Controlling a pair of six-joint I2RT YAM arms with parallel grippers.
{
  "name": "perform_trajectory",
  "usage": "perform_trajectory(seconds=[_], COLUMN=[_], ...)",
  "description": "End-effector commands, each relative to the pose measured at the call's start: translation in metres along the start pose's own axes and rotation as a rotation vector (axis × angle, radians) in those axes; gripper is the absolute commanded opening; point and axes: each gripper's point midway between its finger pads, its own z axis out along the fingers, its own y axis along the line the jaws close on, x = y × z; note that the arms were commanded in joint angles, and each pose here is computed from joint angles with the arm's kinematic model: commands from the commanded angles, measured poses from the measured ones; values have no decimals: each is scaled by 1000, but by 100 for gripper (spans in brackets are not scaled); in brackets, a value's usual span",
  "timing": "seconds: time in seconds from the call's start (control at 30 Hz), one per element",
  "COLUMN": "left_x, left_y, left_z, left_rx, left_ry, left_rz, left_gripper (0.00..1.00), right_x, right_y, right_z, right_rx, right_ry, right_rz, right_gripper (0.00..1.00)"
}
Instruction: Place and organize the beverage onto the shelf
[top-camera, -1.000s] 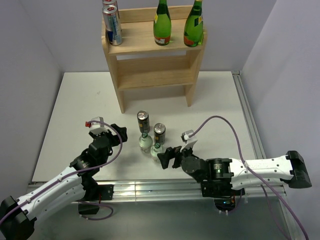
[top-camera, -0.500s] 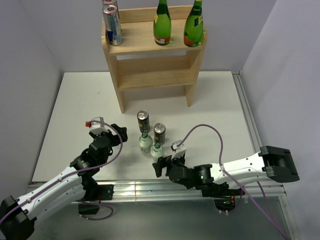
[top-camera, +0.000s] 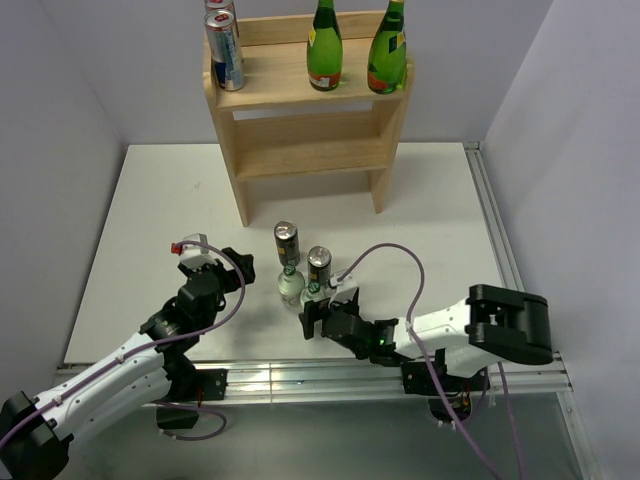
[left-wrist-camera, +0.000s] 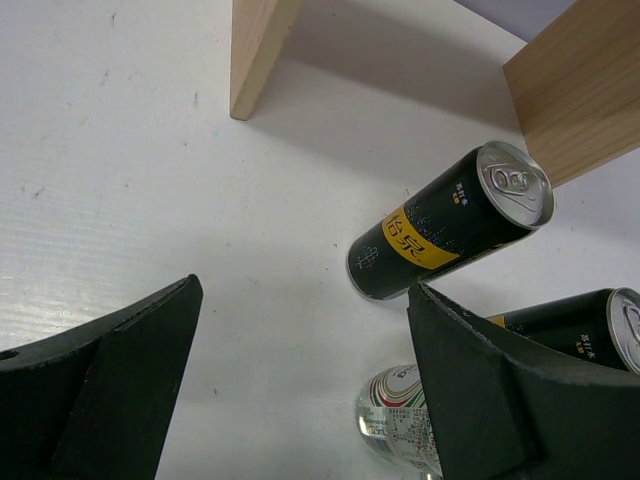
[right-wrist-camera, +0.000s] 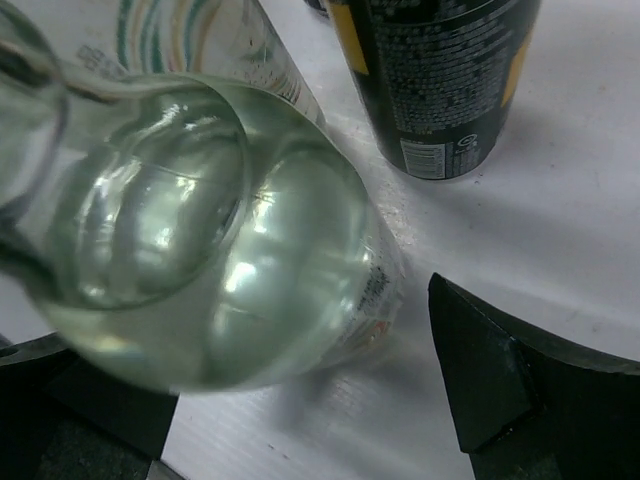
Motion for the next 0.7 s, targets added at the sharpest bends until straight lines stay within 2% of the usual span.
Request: perform_trajectory(seconds=[0.0,0.67], left_x=[-5,-5], left_y=[-7,-8], left_z=[0,0], left_rx=[32,36], left_ry=[-19,-17], left_rz=[1,-1], left_gripper=[91,91], right_x=[-18,-26], right_y=[23,1], right_z=[12,36], right_rx=[-47,69], right_ry=[-54,-179], right_rz=[19,-15], right_gripper=[100,100])
